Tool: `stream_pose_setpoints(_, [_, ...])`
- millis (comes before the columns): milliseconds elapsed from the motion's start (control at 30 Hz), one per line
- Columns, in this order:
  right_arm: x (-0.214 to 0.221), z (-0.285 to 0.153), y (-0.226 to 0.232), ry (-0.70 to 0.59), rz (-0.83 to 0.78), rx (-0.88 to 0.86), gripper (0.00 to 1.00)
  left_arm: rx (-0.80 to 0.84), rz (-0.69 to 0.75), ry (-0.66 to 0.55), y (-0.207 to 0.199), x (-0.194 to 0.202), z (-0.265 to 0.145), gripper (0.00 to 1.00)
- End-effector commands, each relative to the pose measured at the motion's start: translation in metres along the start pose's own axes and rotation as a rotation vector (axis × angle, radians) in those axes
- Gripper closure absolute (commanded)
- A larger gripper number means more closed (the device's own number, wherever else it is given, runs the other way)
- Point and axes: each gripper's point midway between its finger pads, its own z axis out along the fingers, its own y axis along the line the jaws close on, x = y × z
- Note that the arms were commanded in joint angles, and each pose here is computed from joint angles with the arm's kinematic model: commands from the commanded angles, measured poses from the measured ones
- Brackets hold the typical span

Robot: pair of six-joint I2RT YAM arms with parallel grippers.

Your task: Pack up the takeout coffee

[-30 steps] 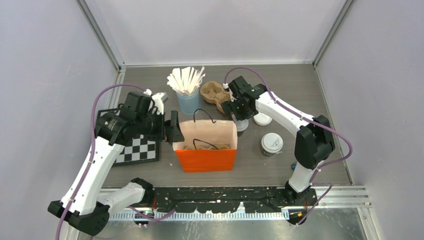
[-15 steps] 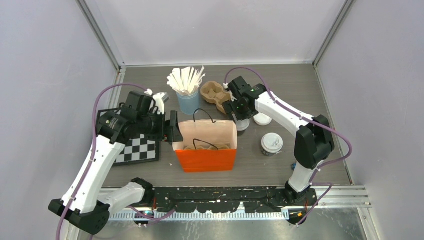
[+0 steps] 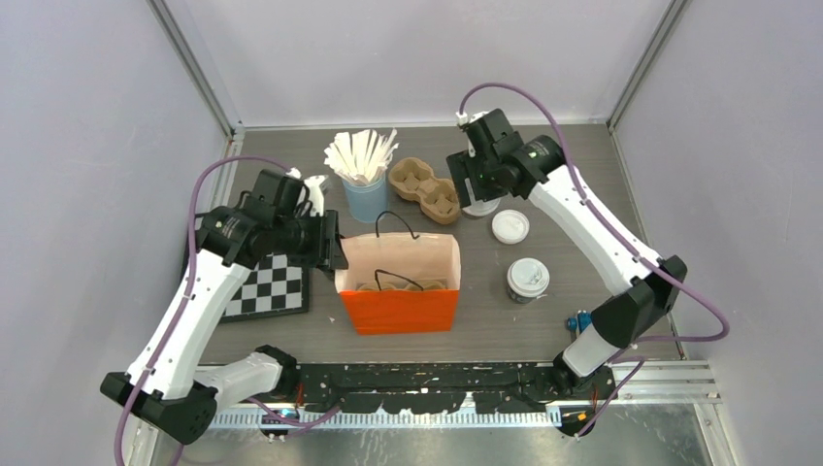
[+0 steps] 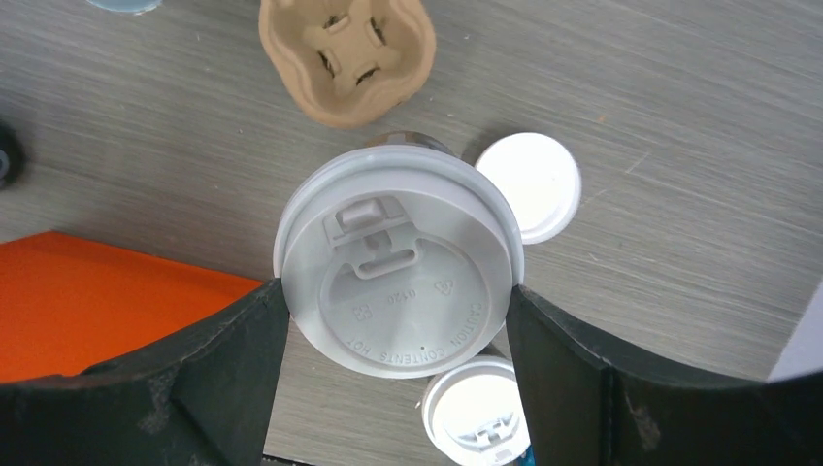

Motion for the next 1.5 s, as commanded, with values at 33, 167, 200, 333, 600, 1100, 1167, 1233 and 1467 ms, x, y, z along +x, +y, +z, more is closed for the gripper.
stream_pose_setpoints(33, [-0.019, -0.066, -0.022, -0.111, 0.038, 0.036, 0.25, 0.059, 0.035, -0.104, -0.016, -0.027, -0.009, 0.73])
stream_pose_setpoints(167, [-0.029, -0.101, -0.024, -0.168, 0.046, 0.006, 0.25, 0.087, 0.018, -0.126, -0.023, -0.036, -0.004, 0.93])
stream_pose_setpoints(200, [-0.031, -0.11, -0.026, -0.183, 0.047, 0.0, 0.25, 0.09, 0.013, -0.128, -0.024, -0.038, -0.003, 0.98])
stream_pose_setpoints(333, [-0.04, -0.146, -0.031, -0.261, 0.04, -0.027, 0.25, 0.108, 0.003, -0.143, -0.028, -0.048, 0.001, 1.0])
stream_pose_setpoints(600, [-0.038, -0.202, -0.001, -0.393, -0.013, -0.24, 0.25, 0.17, -0.061, -0.167, -0.043, -0.068, 0.015, 1.0])
stream_pose_setpoints(1100, [-0.031, -0.254, 0.08, -0.532, -0.091, -0.567, 0.27, 0.188, -0.124, -0.136, -0.05, -0.078, 0.027, 0.75])
stream_pose_setpoints(1167, [-0.031, -0.253, 0.088, -0.527, -0.107, -0.586, 0.27, 0.186, -0.118, -0.145, -0.05, -0.078, 0.023, 0.71])
stream_pose_setpoints(1233, [-0.031, -0.251, 0.097, -0.52, -0.123, -0.6, 0.27, 0.182, -0.117, -0.14, -0.05, -0.077, 0.02, 0.66])
stream_pose_setpoints(1467, [-0.031, -0.247, 0.12, -0.509, -0.169, -0.659, 0.27, 0.159, -0.104, -0.091, -0.048, -0.069, 0.015, 0.59])
